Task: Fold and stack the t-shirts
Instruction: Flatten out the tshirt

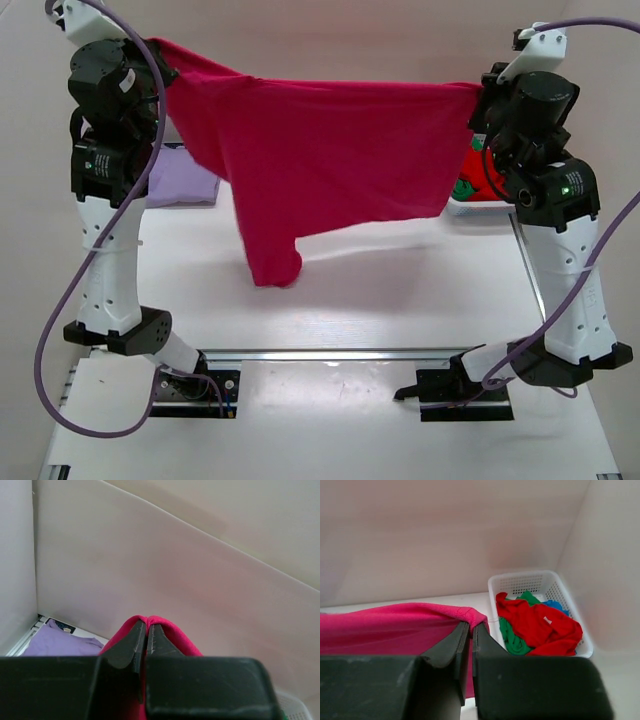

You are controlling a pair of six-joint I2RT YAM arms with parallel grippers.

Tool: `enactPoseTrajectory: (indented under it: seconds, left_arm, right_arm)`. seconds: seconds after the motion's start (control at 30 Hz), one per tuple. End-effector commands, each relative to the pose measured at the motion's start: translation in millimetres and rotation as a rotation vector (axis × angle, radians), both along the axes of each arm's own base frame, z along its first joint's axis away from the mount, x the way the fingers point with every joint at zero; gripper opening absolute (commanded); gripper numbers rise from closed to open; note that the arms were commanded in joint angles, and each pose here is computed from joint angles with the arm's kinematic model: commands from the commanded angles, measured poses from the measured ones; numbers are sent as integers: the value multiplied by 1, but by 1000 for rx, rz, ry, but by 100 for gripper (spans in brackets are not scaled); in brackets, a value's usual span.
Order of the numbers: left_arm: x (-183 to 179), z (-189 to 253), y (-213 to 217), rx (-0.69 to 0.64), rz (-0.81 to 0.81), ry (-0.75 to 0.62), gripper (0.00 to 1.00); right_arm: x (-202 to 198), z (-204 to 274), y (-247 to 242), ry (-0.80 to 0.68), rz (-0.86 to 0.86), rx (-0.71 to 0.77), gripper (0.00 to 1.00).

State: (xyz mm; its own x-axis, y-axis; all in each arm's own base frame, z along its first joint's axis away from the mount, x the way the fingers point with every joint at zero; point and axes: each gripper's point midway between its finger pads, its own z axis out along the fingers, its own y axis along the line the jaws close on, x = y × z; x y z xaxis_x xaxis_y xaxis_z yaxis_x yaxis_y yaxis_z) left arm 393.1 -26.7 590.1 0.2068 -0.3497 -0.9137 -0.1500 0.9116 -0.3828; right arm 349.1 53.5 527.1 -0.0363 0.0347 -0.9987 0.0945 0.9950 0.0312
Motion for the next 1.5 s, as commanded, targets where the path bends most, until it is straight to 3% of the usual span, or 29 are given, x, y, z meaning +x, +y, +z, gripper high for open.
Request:
enactPoseTrajectory:
  seconds: [0.0,0.23,0.4,0.63,0.67,0.7,0.77,0.8,1.17,1.47]
  left_arm:
    - [-26,41,3,-2,-7,-122,0]
    - [-56,70,-2,-6,-32,-206,0]
    - [-92,86,-10,5,-34,-244,0]
    - [-136,107,-4,-31,-17,-300,0]
    - [-139,109,-8,-20,-31,-302,0]
    - [-142,109,-7,-25,-25,-300,0]
    - [-136,105,-8,-16,0,-280,0]
    - [-133,102,-13,-3,-4,-268,0]
    - [-86,75,-24,34,-15,-189,0]
    - [-98,66,-19,54,-5,-156,0]
  right_arm:
    - [-11,28,-13,-101,-47,3,0]
    - [-27,32,-21,-125,-52,16,0]
    - [-50,30,-1,-133,-10,30,0]
    - [-114,60,37,-225,36,33,0]
    - [-131,94,22,-336,14,230,0]
    - [-141,68,42,-272,28,18,0]
    - [-165,74,23,-333,51,126,0]
    - [-165,79,20,-306,60,159,0]
    - [-134,81,26,-323,-55,-12,0]
    - [-125,77,31,-312,-107,-88,0]
